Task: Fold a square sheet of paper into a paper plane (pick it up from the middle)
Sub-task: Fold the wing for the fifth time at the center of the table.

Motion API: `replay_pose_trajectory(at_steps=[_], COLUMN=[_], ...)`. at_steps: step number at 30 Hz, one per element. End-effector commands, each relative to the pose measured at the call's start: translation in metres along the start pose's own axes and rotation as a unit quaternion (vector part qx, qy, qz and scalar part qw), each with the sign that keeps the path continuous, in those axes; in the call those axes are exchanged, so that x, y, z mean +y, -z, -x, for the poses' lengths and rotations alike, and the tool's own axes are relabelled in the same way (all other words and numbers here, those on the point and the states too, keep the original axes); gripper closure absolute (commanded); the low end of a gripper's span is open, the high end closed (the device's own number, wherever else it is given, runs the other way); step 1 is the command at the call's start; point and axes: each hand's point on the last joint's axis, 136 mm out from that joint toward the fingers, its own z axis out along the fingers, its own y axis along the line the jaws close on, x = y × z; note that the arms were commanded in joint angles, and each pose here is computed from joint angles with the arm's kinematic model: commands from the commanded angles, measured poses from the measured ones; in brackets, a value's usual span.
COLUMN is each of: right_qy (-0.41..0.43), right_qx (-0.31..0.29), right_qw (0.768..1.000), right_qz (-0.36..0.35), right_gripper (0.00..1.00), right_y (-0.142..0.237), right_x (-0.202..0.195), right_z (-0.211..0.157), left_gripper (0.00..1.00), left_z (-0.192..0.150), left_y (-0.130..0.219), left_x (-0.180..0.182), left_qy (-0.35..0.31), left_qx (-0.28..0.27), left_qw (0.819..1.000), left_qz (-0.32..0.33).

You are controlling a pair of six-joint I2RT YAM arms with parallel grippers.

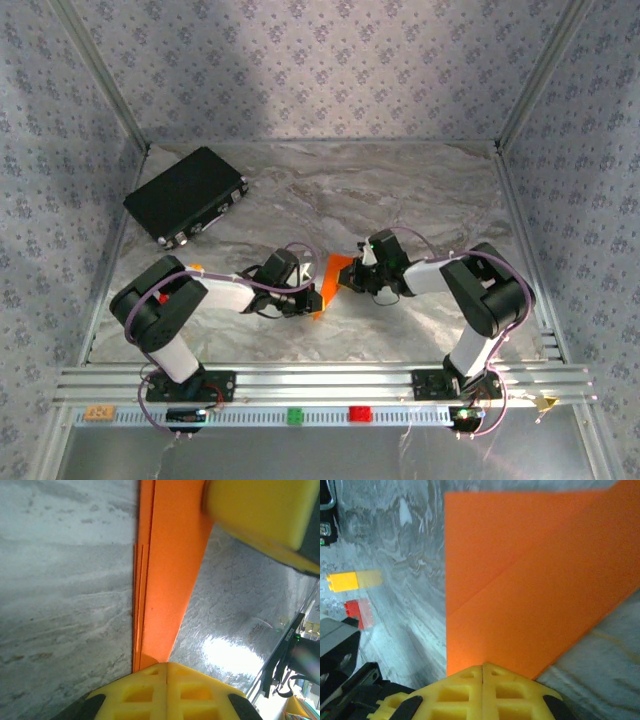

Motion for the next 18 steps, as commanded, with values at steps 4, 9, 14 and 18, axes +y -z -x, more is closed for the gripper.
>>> replay_pose_trajectory(at_steps=[4,9,14,18], right_qy=[0.051,0.069,0.052,0.031], right_qx=[-0.005,0.011,0.006,-0.008], right_qw=[0.998,0.998,0.999,0.999], right_qz=[0.021,0.010,-0.011,-0.026], right_gripper=[0.95,0.94,0.93,0.93], right_y=[0.006,-0.001,-0.009,-0.006], right_x=[0.027,0.032,0.017,-0.004], right_z=[0.006,-0.004,0.003,0.015], left_gripper=[1.00,1.00,1.00,1.00], left_z=[-0.026,-0.025,-0.024,-0.024], left_y=[-0.003,-0.004,-0.005,-0.004], left_x=[0.035,0.035,0.034,0.034], left_qy=[0.033,0.034,0.033,0.032], left_qx=[0.036,0.034,0.036,0.035], left_qw=[0.997,0.997,0.997,0.997], left_qz=[0.056,0.057,0.055,0.055])
